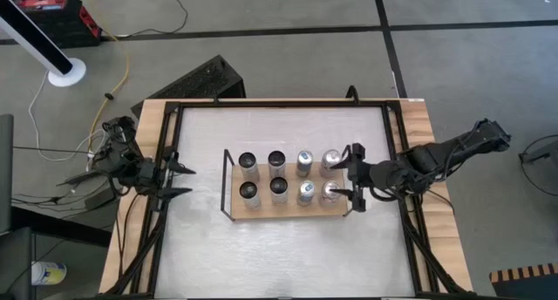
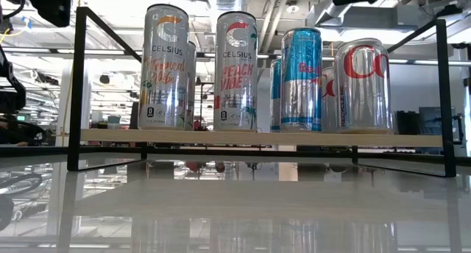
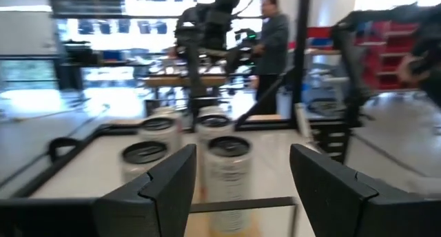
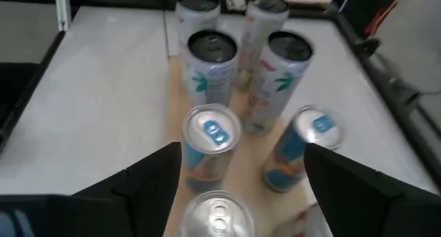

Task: Place canned beverage on shelf
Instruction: Return to Home Position

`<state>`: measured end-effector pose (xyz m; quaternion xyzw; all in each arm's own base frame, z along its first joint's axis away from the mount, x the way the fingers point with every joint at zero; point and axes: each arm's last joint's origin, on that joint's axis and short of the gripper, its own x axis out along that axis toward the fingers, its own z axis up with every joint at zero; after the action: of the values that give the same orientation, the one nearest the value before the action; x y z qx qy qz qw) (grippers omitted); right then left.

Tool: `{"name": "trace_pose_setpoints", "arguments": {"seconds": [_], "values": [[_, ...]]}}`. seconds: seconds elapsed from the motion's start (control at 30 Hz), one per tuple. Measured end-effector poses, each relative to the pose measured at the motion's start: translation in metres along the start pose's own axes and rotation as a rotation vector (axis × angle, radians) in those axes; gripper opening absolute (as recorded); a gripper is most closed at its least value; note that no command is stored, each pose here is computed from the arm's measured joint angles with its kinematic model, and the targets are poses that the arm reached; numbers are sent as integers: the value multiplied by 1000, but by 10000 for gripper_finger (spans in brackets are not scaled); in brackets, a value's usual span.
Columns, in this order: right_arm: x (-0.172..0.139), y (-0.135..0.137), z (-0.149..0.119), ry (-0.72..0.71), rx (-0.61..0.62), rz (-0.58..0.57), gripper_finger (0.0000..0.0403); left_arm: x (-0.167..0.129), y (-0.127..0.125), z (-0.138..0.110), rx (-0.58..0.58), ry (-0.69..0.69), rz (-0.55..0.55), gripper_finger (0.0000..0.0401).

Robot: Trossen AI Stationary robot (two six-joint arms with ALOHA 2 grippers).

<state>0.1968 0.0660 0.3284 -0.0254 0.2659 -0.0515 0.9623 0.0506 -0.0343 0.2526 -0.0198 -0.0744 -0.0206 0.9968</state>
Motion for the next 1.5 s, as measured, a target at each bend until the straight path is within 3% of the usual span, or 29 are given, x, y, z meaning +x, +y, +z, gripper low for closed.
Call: {"name": "trace_pose_setpoints", "arguments": {"seconds": [0.27, 0.43, 0.53, 0.8, 1.0, 1.17, 1.33, 1.5], "values": [[-44, -29, -2, -107, 48, -73, 292, 1, 6, 3, 80, 1, 153, 219], [-63, -44, -19, -191, 102, -105, 247, 2, 11, 7, 102, -22, 241, 219], [-65, -49, -36, -213, 125, -113, 198, 2, 14, 11, 115, -27, 279, 219], [-56, -55, -82, -267, 99, -120, 21, 1, 26, 24, 123, -64, 438, 219], [-62, -63, -108, -335, 131, -142, 35, 3, 29, 22, 112, -86, 455, 219], [-71, -69, -125, -407, 151, -103, 15, 5, 32, 17, 91, -77, 471, 219], [-78, -72, -134, -503, 177, -65, 20, 8, 33, 7, 56, -24, 404, 219], [-66, -69, -144, -514, 198, -40, 22, 15, 30, -15, 7, 50, 296, 219]]}}
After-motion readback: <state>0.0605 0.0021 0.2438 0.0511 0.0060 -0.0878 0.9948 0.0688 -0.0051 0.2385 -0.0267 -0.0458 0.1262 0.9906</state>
